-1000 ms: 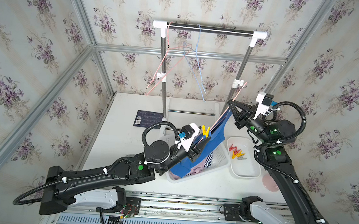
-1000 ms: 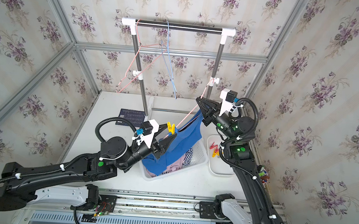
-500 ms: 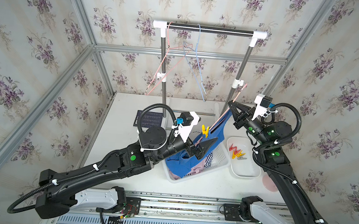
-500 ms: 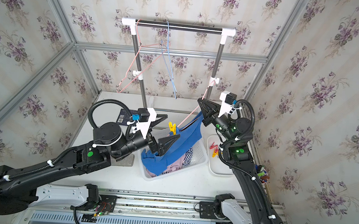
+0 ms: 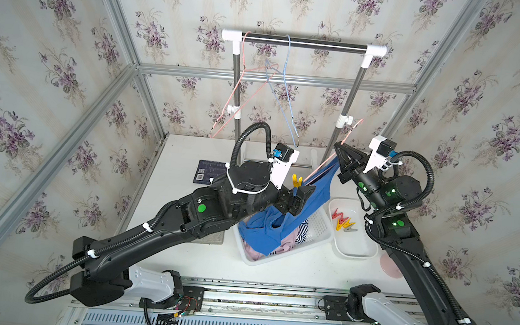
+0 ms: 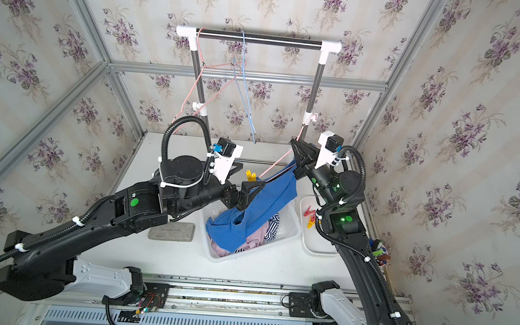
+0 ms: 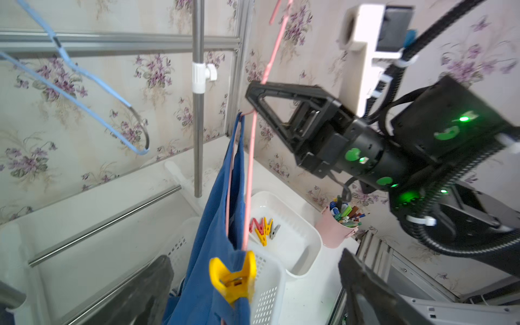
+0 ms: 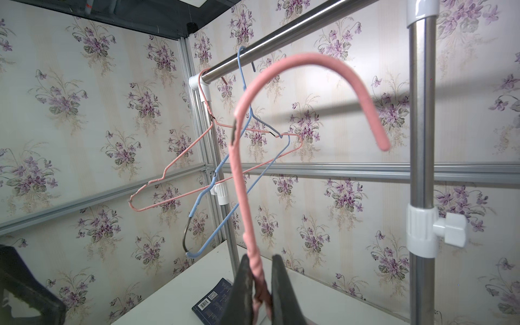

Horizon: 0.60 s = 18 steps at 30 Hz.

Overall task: Remove the clothespins securing tank tops to the hanger
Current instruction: Remove the clothespin from the hanger.

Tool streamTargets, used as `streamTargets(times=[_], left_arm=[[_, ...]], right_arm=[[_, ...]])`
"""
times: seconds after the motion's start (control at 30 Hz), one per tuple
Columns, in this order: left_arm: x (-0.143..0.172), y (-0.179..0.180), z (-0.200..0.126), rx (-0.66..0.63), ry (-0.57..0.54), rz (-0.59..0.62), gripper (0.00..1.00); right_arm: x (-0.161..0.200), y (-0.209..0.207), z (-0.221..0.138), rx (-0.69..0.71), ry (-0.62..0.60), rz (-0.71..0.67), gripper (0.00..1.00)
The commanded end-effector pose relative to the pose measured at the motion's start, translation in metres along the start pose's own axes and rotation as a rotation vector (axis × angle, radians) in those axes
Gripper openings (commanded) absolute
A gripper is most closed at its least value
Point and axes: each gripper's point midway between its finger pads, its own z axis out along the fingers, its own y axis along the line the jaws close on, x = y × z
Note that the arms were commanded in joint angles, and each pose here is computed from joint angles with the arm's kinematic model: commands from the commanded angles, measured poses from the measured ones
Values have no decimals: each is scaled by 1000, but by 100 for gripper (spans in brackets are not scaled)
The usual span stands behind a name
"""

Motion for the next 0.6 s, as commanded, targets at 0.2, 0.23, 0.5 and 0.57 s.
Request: streamTargets(times=[0.2, 0.23, 0.5, 0.57], left_arm=[[16, 10, 15, -23, 75, -59, 66], [15, 8, 16, -14, 76, -56, 62], [15, 6, 24, -2, 88, -52, 13], [15, 8, 25, -12, 87, -53, 0]], right_arm=[[-11, -1, 1, 9, -44, -49, 0], [-10, -1, 2, 11, -43, -48, 0], [-5, -9, 2, 48, -28, -58, 0], [-3, -10, 4, 52, -18, -59, 0]])
